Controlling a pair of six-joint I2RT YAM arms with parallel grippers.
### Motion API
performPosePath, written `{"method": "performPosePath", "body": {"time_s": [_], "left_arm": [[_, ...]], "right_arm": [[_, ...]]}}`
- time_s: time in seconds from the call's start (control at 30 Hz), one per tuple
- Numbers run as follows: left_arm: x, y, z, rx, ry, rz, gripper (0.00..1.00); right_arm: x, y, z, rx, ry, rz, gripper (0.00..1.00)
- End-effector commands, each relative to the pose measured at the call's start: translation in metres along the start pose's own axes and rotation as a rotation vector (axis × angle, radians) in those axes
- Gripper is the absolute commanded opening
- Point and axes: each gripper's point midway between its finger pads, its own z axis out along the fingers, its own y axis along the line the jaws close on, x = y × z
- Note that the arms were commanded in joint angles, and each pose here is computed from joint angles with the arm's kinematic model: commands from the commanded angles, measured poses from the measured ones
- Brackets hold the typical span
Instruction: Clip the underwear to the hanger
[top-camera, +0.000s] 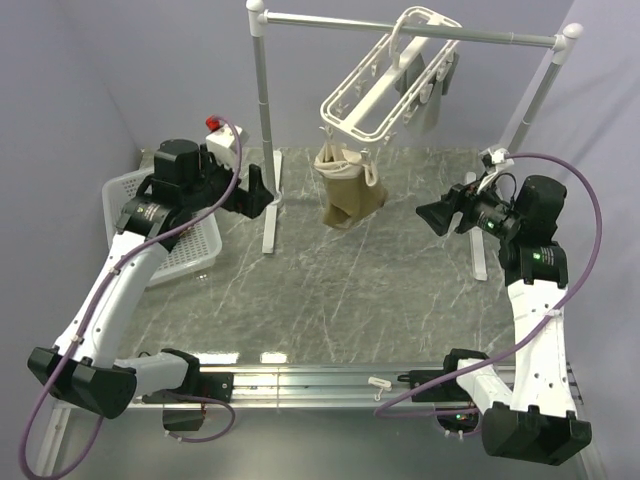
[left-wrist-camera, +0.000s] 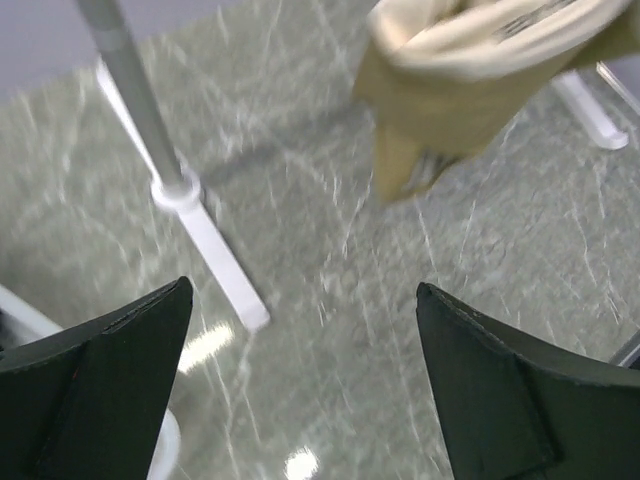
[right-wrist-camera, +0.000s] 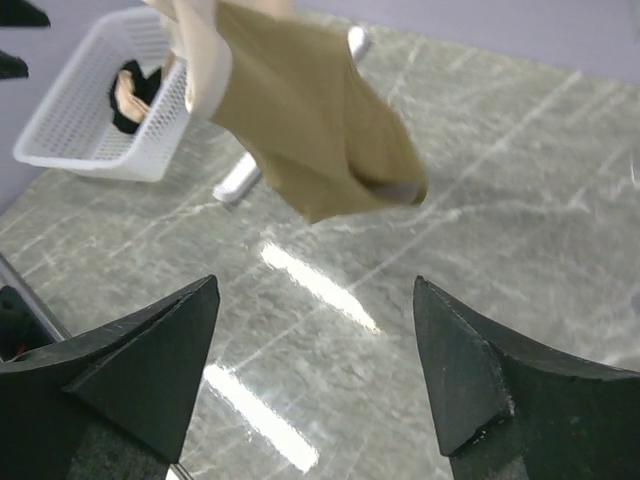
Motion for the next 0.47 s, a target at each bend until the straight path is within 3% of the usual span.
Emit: {"method": "performPosePath", "body": {"time_s": [0.0, 0.27, 0.43], "left_arm": [[0.042, 0.007, 0.002, -0.013, 0.096, -0.145, 0.99], [0.105, 0.048, 0.009, -0.210, 0.238, -0.181, 0.99], [0.083, 0.051, 0.005, -0.215, 0.151, -0.149, 0.99]], "right_arm": [[0.017, -0.019, -0.002, 0.093, 0.048, -0.002, 0.86], [0.062, -0.019, -0.003, 0.088, 0.097, 0.012, 0.93], [0.069, -0.019, -0.006, 0.103, 0.089, -0.008, 0.94]]}}
